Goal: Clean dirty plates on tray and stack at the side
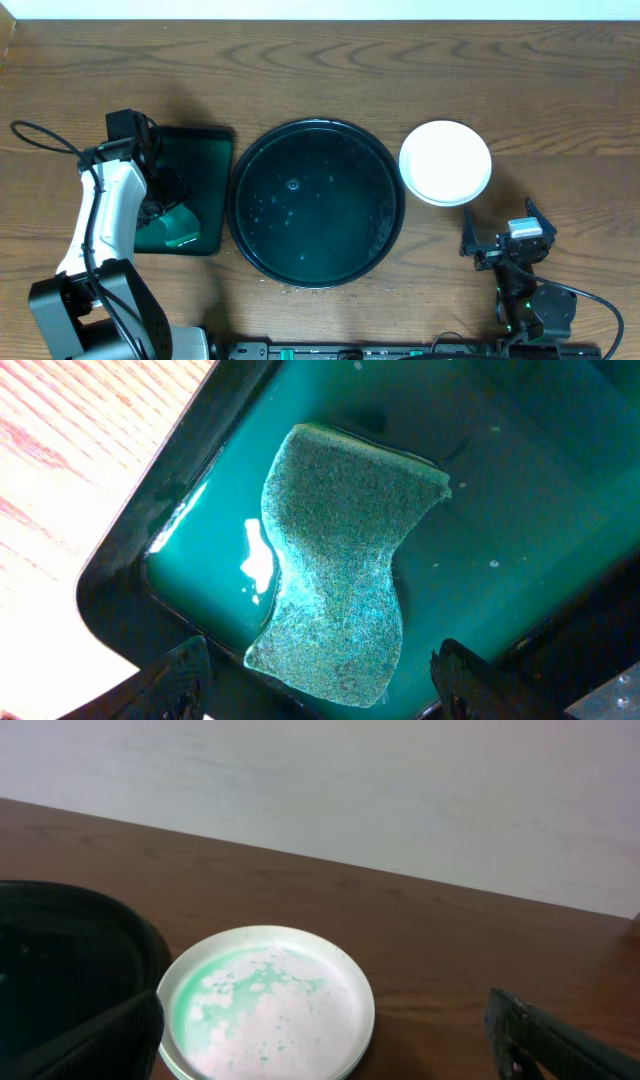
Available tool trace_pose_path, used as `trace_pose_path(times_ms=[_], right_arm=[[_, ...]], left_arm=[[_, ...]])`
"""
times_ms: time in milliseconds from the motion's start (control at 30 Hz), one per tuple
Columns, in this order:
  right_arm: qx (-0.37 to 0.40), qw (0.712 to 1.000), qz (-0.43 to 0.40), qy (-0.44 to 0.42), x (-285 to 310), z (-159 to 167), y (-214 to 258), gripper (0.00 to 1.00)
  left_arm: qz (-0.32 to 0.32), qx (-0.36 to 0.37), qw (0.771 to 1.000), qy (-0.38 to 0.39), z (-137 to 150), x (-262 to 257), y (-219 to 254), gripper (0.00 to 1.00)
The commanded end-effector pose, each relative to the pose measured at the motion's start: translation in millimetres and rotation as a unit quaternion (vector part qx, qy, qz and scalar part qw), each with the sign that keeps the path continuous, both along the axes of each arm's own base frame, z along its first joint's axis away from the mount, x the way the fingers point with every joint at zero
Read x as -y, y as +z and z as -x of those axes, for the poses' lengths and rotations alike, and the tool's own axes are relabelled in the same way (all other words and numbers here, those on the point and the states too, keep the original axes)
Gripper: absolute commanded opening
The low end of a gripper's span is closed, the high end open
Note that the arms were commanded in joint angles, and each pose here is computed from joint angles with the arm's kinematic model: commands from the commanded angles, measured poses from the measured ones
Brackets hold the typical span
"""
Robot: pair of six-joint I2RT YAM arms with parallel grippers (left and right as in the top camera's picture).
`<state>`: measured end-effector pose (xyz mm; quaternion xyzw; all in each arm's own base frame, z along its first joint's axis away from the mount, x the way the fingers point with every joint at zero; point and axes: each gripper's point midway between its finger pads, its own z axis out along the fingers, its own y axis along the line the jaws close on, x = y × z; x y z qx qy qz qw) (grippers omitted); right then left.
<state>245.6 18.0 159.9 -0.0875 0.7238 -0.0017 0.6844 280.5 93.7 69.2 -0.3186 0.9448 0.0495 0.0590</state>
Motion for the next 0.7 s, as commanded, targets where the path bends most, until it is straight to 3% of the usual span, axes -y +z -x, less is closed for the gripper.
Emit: trace_pose_path(times_ms=[0, 667], right_arm=[[0.0, 1.0, -0.01, 0.005, -2.0, 0.7, 0.1, 0.99], [0.0, 1.0, -0.01, 0.005, -2.0, 0.7, 0.2, 0.99]], left_arm=[[0.0, -0.004, 1.0, 0.002, 1.8, -0.4, -1.2, 0.72], [0.011, 0.013, 1.0, 0.0, -0.2, 4.7, 6.4, 0.72]])
